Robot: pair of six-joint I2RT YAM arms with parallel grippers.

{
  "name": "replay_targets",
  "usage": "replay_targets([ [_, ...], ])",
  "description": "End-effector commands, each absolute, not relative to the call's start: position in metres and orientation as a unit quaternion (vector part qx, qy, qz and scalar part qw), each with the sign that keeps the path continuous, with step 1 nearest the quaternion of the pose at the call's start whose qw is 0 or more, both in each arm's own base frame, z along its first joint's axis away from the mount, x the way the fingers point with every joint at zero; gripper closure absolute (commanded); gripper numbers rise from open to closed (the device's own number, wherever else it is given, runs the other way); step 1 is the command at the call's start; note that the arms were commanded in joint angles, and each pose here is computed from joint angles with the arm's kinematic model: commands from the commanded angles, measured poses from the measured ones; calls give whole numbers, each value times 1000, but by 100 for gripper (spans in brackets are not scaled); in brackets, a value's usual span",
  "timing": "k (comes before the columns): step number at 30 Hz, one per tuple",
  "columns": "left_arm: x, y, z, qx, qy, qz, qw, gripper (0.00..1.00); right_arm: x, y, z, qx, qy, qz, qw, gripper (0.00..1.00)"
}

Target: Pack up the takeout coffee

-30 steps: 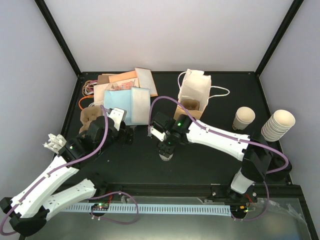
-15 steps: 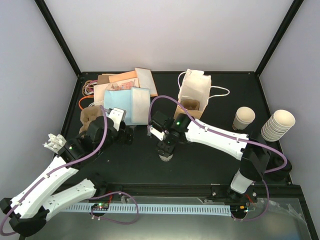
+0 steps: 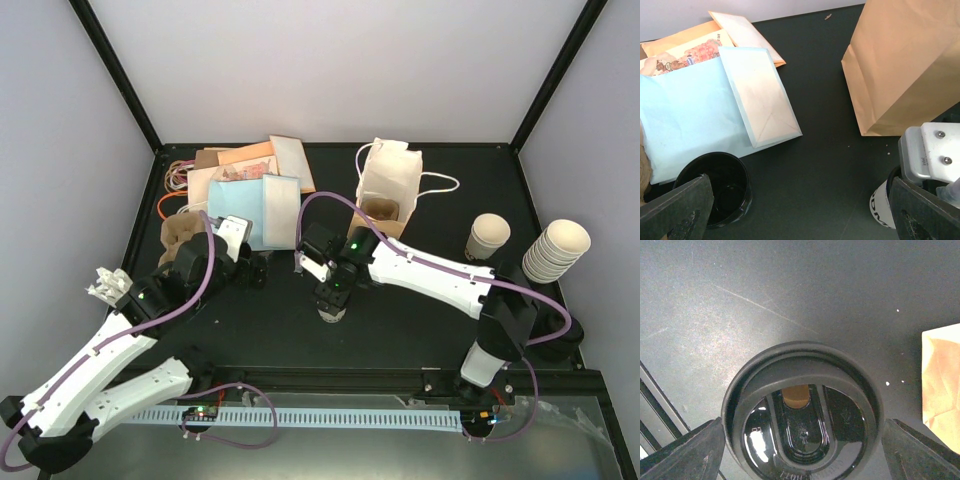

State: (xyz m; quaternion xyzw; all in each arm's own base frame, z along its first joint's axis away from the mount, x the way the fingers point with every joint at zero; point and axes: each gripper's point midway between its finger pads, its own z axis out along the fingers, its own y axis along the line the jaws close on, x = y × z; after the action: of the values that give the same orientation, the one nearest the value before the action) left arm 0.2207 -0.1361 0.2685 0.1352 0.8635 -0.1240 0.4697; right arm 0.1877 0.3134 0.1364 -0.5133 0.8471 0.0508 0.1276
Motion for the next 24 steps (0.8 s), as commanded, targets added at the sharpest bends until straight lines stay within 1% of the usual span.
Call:
replay_targets([
  [1, 221, -132, 280, 130, 856, -125, 484, 1, 184, 313, 129, -518, 848, 48, 107, 13],
  [12, 221, -132, 283, 130, 855, -125, 486, 2, 183, 312, 126, -521, 847, 42, 98, 20],
  [20, 221, -132, 281, 131, 856, -123, 484, 2, 184, 308, 122, -521, 848, 31, 91, 22],
  [24, 220, -132, 283, 131, 856, -124, 485, 1, 185, 312, 134, -517, 849, 41, 105, 25],
])
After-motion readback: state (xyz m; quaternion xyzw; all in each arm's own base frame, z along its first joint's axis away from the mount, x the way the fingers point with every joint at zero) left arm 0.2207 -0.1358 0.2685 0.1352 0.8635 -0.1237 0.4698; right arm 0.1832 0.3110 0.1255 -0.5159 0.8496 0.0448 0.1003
